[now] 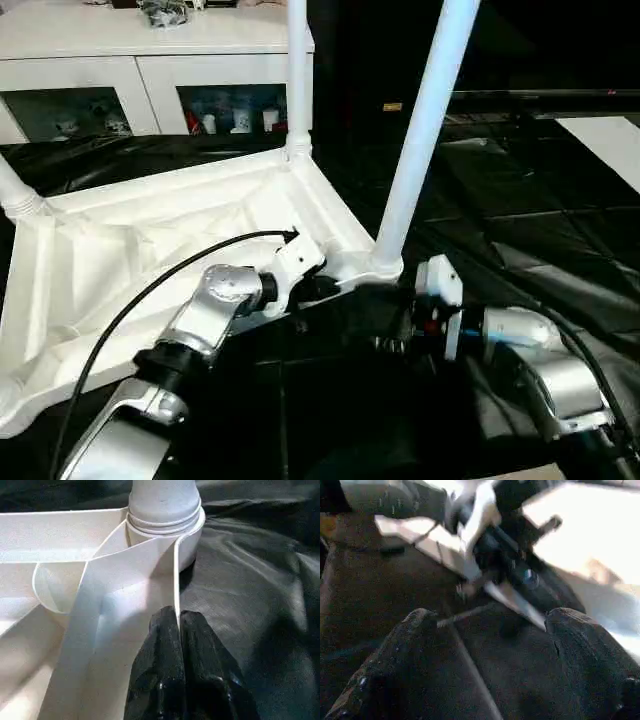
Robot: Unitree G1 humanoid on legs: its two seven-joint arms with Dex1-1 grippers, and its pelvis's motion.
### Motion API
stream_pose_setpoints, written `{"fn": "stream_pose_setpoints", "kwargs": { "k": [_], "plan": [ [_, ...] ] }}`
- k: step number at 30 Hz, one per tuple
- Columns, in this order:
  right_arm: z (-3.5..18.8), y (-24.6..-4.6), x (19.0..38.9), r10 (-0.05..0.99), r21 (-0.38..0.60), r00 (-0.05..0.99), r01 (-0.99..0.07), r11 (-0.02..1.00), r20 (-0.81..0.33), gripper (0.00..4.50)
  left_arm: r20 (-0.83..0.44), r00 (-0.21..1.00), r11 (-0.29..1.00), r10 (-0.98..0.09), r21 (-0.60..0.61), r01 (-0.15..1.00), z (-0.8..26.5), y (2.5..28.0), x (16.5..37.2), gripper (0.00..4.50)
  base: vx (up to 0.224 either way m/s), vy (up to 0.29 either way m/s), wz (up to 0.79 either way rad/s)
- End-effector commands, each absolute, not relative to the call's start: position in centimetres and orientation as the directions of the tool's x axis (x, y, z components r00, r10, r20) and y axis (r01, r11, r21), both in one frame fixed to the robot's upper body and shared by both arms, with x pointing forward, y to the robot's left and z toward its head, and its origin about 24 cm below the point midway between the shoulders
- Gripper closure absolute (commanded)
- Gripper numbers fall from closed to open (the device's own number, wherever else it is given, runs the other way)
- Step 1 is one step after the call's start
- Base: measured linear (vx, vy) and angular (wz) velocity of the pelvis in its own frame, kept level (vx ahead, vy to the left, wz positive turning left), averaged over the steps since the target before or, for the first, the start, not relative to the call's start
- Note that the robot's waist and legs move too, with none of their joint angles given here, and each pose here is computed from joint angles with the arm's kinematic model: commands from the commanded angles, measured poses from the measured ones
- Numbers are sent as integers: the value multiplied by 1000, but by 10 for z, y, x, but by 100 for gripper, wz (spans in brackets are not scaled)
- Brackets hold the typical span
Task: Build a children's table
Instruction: Rotate leg to tighten
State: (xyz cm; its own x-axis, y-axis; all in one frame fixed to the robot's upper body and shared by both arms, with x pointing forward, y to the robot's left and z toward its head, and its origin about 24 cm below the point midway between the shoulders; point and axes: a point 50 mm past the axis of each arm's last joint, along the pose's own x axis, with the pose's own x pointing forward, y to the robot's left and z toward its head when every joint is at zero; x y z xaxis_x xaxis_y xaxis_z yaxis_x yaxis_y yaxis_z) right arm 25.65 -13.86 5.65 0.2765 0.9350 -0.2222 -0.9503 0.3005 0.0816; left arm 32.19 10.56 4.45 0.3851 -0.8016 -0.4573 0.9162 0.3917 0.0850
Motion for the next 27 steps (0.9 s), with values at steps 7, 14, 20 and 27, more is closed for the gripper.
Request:
{"fn": "stream_pose_setpoints", "kwargs": {
  "k": [7, 14, 20, 27],
  "plan": [
    [65, -172, 256, 917, 123, 269, -941, 316, -294, 19, -512, 216, 257, -831, -10, 966, 31, 123, 299, 450, 0, 0, 0],
    [69, -205, 261, 851, 10, 317, -935, 354, -418, 7, -539, 140, 205, -831, -61, 977, 37, 141, 291, 450, 0, 0, 0],
    [72, -201, 268, 857, 2, 330, -933, 360, -396, 7, -537, 106, 174, -837, -77, 982, 39, 139, 287, 450, 0, 0, 0],
    [63, -177, 283, 860, -44, 339, -936, 350, -380, 7, -537, 79, 149, -840, -88, 985, 39, 133, 285, 450, 0, 0, 0]
  ]
}}
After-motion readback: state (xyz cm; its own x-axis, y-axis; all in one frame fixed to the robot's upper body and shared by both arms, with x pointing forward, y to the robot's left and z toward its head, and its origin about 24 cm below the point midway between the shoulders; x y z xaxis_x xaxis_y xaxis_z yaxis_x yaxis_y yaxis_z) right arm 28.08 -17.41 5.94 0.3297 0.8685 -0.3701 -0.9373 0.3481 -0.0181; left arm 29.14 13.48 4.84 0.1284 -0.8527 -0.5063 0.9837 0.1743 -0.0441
